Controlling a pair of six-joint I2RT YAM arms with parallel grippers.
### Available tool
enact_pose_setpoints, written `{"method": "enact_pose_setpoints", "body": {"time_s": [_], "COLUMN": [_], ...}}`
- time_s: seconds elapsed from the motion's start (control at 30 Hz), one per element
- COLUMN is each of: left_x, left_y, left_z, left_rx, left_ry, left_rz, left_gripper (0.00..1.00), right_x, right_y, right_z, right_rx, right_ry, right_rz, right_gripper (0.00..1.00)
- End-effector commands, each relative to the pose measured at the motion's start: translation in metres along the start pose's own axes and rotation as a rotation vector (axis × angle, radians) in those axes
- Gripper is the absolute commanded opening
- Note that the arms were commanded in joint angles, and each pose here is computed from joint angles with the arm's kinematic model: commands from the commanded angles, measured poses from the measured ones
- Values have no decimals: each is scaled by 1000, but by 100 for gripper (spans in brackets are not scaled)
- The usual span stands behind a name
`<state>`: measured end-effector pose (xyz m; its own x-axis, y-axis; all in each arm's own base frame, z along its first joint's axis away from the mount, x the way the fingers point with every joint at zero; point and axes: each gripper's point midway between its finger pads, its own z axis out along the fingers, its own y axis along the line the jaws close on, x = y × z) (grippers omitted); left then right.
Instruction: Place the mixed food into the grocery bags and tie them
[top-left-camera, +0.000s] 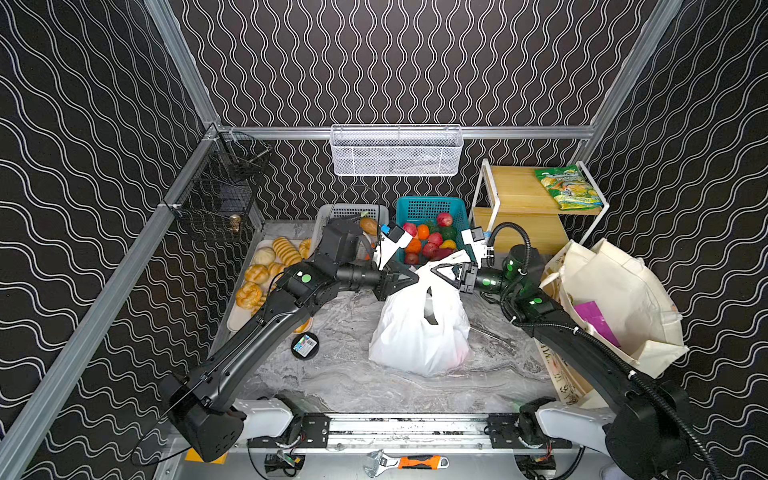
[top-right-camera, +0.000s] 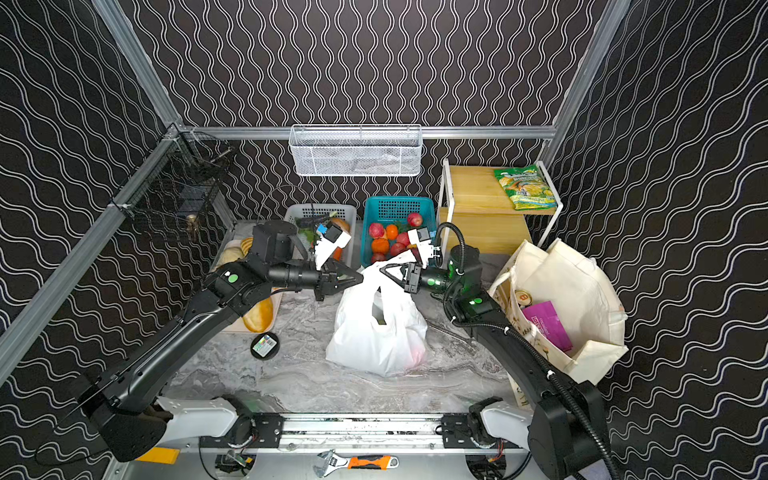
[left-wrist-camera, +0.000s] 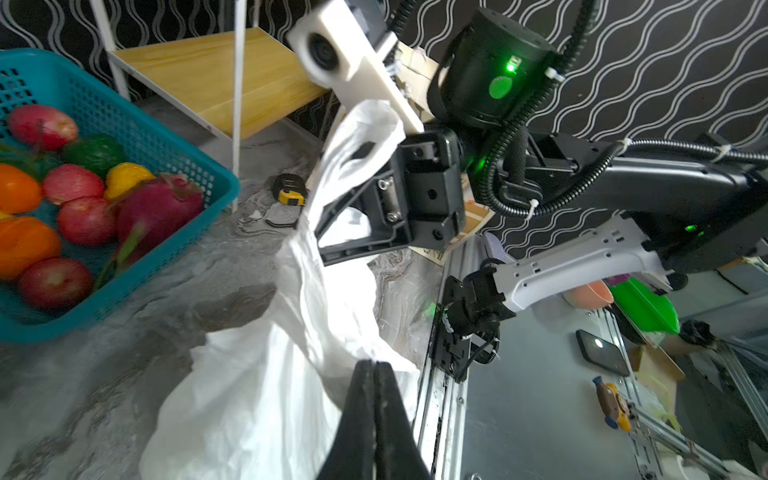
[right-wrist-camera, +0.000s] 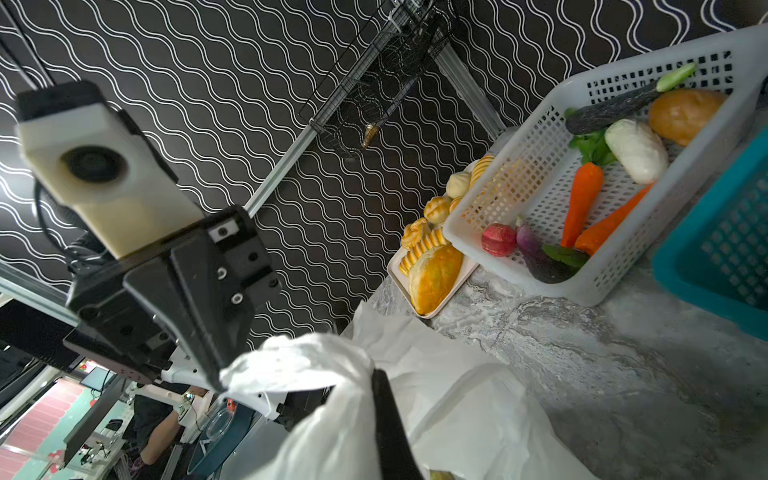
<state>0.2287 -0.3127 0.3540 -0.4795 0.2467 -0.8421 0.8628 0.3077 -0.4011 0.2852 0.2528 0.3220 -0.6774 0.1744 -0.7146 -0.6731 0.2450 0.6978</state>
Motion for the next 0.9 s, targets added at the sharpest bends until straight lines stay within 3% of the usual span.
{"method": "enact_pose_setpoints", "body": {"time_s": [0.0,0.33,0.6,0.87], "left_x": [11,53,77,84], "left_y": [-21,-24,-6,0], "left_z": [10,41,58,63], "left_rx": [94,112,60,53], "left_ry": [47,176,222,224], "left_rz": [6,-40,-85,-97], "left_gripper": [0,0,0,0], "right_x": [-13,-14,-3,17], "right_y": [-10,-31,-17,-21], "right_z": [-2,-3,-1,-4], "right_rx": [69,165,79,98], "right_ry": [-70,-95,-32,48], "right_rz": [29,90,60,55], "right_gripper": [0,1,5,13]}}
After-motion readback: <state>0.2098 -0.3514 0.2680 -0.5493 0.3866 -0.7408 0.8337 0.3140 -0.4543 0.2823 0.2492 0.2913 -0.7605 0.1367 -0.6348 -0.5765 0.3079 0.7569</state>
